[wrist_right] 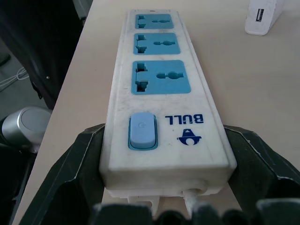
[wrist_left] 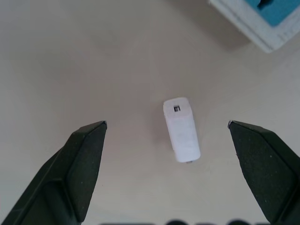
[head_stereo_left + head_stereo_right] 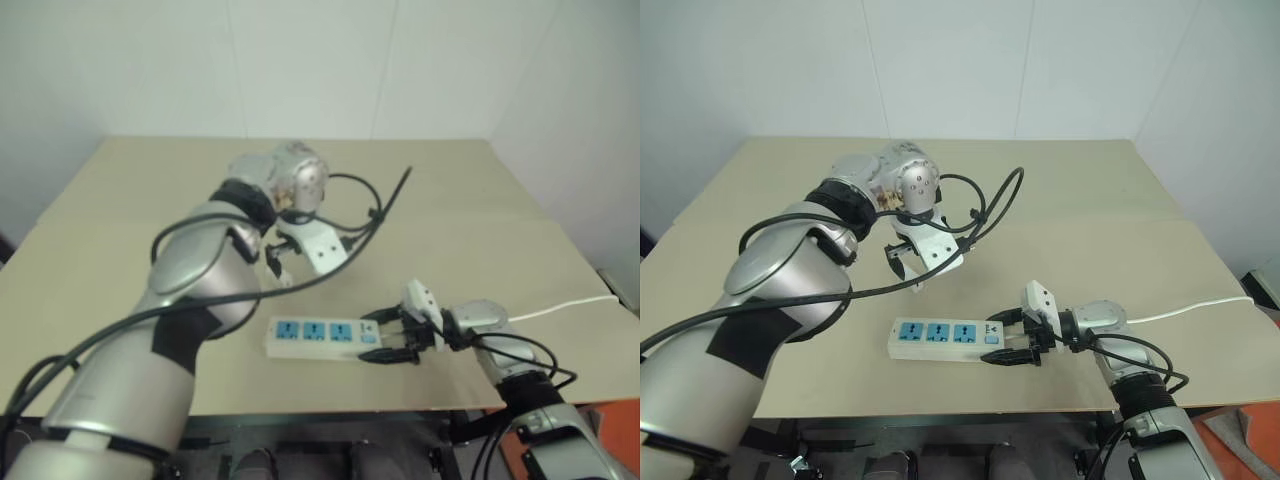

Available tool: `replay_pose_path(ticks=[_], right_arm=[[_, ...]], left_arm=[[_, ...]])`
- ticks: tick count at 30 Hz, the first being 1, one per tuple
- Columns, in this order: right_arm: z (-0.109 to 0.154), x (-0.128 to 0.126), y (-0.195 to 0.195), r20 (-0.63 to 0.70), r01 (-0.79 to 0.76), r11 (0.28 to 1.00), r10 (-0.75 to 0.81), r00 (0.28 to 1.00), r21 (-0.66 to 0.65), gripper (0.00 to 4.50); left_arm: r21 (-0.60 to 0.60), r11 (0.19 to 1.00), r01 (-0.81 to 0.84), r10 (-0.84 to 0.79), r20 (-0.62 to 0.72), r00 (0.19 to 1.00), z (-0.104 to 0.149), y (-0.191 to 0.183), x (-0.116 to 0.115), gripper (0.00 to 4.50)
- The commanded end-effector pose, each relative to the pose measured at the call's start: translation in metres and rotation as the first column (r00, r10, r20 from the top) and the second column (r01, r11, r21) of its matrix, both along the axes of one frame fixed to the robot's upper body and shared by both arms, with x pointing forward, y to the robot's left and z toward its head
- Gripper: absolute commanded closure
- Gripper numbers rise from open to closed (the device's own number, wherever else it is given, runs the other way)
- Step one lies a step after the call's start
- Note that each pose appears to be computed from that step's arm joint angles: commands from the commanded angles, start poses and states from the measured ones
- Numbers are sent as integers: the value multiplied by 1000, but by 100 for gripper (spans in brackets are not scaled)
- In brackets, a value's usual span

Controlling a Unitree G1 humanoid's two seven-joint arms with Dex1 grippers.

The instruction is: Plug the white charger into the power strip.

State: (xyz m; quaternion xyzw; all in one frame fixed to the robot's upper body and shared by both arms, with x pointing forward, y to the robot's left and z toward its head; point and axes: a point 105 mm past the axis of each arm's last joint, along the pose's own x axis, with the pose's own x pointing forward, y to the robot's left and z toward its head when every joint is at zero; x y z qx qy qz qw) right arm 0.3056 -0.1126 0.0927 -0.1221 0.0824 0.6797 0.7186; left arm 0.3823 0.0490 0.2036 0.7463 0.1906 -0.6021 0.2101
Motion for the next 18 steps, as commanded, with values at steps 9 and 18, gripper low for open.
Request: replay_pose_path(ticks=[9,18], right_arm=[[-4,3,9,9,-6,1000,6,1000,-21,109],[-7,7,8,23,22,999,-21,1000,-36,109]], left_arm=[[31,1000,8,-9,30,1000,-17,-2,4,0],[39,998,-50,49,41,998,-29,7,9,0]])
